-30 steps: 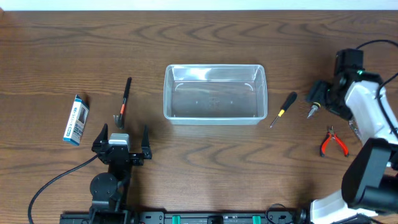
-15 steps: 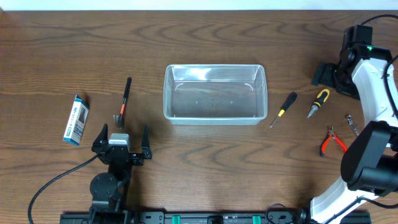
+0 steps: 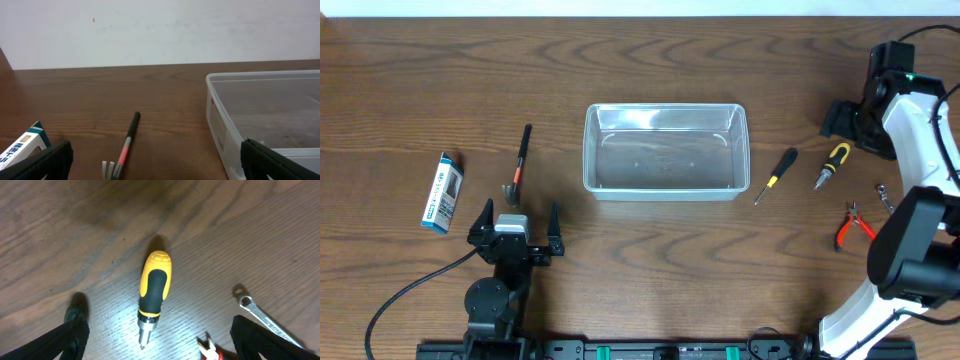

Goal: Pack container
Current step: 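Move the right gripper over the yellow-black screwdriver, then lower the right gripper and grasp the yellow-black screwdriver handle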

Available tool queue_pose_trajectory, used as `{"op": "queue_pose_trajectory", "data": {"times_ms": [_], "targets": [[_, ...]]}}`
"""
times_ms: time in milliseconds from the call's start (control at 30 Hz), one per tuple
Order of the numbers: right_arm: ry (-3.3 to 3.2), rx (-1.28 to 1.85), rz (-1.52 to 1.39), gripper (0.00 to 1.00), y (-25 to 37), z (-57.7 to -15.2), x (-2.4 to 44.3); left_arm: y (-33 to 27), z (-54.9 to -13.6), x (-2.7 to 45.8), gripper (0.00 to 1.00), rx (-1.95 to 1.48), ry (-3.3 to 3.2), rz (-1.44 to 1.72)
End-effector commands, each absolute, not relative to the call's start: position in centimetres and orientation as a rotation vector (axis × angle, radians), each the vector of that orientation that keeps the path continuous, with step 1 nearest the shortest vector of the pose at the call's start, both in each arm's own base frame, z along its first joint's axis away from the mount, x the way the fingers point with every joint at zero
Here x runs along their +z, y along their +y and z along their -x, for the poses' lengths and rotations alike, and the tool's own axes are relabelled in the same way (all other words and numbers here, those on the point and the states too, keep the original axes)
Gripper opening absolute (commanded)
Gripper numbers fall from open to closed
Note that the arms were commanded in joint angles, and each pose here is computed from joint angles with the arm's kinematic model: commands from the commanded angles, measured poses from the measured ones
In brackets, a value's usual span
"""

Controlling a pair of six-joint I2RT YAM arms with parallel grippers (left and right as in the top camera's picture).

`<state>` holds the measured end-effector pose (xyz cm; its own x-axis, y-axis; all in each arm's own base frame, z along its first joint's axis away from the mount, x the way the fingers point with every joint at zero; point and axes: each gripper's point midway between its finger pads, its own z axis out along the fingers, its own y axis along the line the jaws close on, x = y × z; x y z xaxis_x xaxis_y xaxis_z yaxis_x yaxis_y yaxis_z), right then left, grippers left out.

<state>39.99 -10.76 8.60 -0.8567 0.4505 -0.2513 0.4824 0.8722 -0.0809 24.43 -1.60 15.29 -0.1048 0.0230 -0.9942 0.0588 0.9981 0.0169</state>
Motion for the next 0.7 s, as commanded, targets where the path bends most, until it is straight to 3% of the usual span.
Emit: {"op": "queue_pose_trajectory", "data": {"times_ms": [0, 433, 667], "targets": [[2.81, -0.224, -0.753, 0.92, -10.9, -40.6, 8.1, -1.3, -24.4, 13.6, 0.98, -0.02, 1.727, -0.049], [2.942, -0.268, -0.771, 0.93, -10.9, -39.5, 3.3, -1.3, -24.4, 13.6, 0.98, -0.02, 1.728, -0.049], [2.953, -0.27, -0.812, 0.88, -10.9, -39.2, 2.3, -1.3, -24.4, 13.6, 0.98, -0.02, 1.727, -0.049]]}}
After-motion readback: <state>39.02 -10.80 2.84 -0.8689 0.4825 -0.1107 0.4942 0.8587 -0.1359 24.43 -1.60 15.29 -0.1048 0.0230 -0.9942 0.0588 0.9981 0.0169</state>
